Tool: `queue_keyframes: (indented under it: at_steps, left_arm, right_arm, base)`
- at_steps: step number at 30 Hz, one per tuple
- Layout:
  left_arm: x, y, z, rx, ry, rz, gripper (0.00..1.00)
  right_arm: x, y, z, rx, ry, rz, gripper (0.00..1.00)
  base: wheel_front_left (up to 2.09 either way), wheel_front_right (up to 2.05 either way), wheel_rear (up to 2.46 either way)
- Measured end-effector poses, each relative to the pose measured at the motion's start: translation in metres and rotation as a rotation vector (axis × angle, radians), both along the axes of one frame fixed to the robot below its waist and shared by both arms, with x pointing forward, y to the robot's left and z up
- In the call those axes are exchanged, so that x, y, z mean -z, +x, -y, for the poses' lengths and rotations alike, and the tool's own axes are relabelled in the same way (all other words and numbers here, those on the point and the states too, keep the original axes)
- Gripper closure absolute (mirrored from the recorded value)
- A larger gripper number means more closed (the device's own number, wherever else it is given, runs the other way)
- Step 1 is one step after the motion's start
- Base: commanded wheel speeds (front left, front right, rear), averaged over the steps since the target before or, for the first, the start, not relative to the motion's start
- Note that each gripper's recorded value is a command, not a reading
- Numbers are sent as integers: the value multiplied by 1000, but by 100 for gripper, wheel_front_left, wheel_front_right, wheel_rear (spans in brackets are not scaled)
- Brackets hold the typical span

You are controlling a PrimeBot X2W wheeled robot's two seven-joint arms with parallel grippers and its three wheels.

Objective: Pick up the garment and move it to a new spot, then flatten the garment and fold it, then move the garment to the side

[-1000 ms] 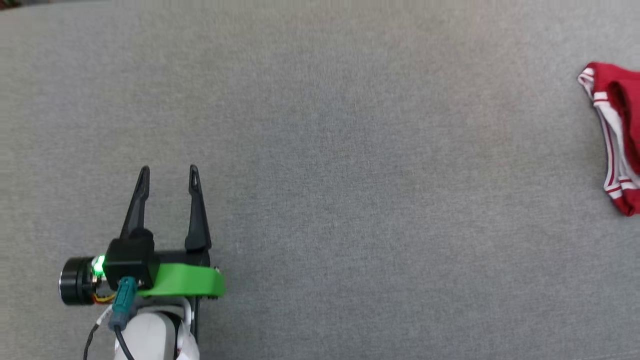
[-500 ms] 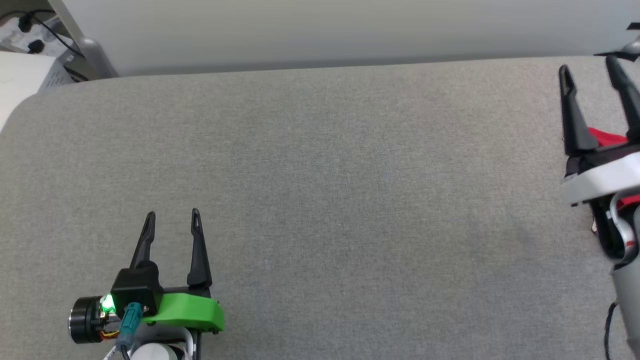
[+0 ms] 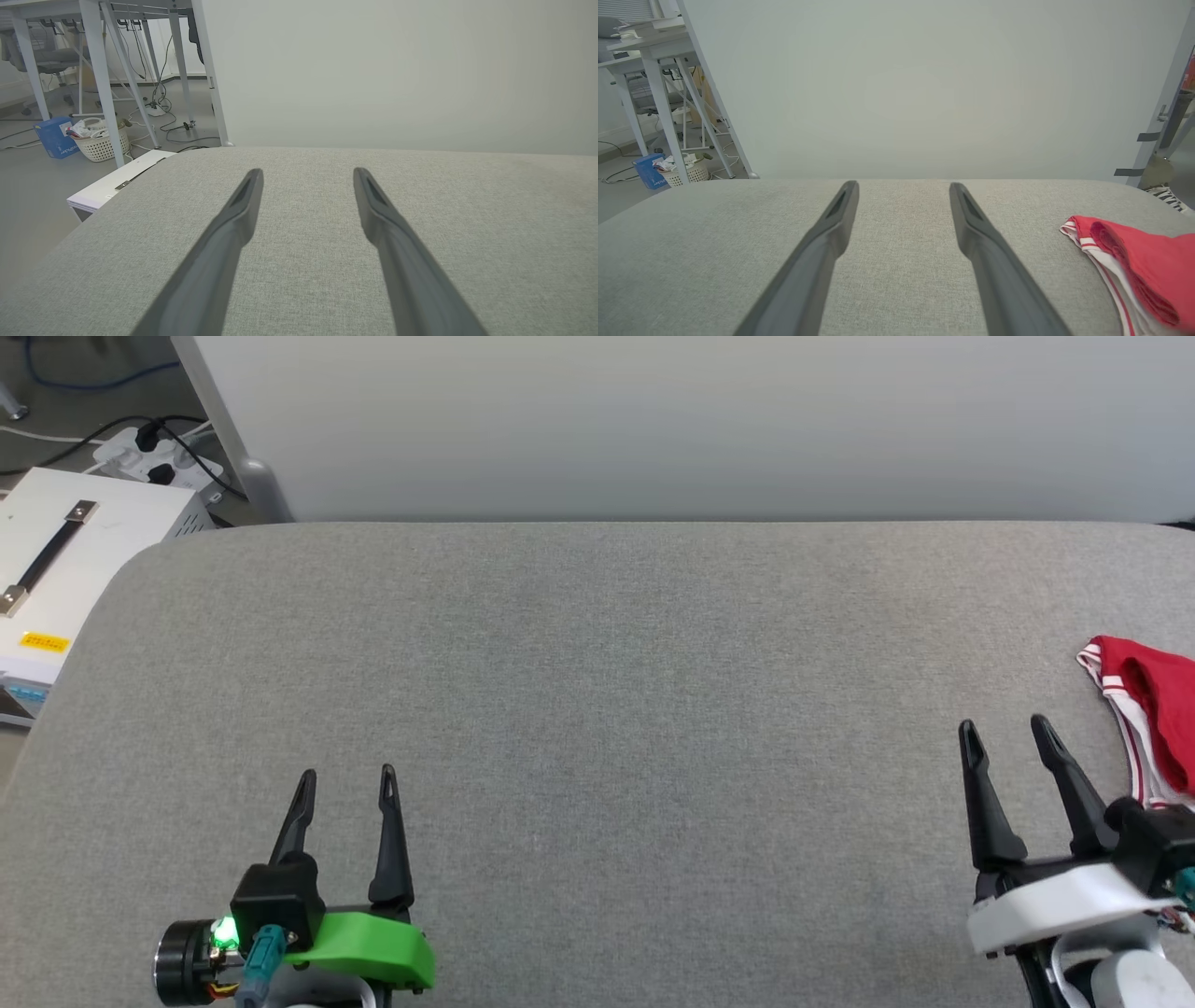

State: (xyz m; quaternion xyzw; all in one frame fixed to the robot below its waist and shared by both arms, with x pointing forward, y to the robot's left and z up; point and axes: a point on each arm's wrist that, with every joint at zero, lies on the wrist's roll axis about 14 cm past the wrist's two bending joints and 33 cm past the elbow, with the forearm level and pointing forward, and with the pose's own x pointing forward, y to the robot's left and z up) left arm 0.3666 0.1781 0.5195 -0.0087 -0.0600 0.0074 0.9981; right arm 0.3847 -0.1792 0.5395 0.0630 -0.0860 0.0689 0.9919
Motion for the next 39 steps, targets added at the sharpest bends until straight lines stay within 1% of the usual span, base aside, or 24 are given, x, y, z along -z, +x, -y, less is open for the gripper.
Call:
queue_keyframes:
  at_steps: [4,7,16,17,39]
  left_arm:
    - [-1,-2,-1,-1,-6,4,0]
    - [0,-5,0,5,-7,-1,0]
    - [4,-7,1,12,-10,-13,0]
    - [4,-7,0,10,-10,-13,100]
    - [5,-6,0,11,-7,-37,100]
  right_arm:
    - [7,-14,4,24,19,-20,0]
    - [9,-20,4,28,10,-23,0]
    - [12,-28,5,35,4,-34,0]
    - [13,-28,5,35,4,-35,100]
    - [17,-28,3,31,-20,-67,100]
  base:
    - [0,0,0]
    - [0,0,0]
    - [0,0,0]
    - [0,0,0]
    - [0,0,0]
